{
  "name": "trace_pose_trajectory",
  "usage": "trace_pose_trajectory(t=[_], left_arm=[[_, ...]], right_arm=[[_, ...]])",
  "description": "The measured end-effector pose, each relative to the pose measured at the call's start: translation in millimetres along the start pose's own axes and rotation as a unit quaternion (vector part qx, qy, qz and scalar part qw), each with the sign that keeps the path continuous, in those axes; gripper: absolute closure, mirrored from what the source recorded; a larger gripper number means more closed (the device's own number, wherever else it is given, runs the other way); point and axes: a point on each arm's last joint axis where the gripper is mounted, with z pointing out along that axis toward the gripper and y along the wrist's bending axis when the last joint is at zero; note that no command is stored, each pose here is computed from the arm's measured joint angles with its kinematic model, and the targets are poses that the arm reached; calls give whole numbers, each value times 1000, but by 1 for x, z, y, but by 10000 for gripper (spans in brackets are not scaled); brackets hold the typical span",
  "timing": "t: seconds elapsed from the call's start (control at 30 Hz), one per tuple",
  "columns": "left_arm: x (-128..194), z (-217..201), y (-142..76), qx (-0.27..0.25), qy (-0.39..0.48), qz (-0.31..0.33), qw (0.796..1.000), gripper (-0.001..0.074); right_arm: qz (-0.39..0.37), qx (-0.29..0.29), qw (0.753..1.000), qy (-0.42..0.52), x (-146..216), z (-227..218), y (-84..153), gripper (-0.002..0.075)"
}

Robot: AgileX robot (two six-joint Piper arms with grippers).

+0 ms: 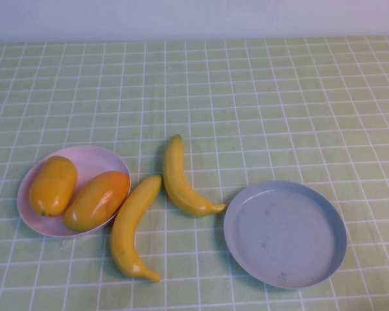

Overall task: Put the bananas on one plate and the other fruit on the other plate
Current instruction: Put another type of fruit in the right plate

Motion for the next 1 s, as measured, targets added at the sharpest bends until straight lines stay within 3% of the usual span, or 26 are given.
trace_pose_trajectory(t=[0.63, 0.8, 1.0], left_arm=[[0, 0, 0, 0, 0, 0, 1000, 733], [0, 0, 0, 0, 0, 0, 1000, 733], [0, 0, 0, 0, 0, 0, 1000, 733]], right_arm=[[5, -2, 1000, -4, -1, 0, 0, 741], [128, -45, 989, -50, -10, -1, 7, 741], [262, -74, 956, -109, -22, -3, 8, 742]])
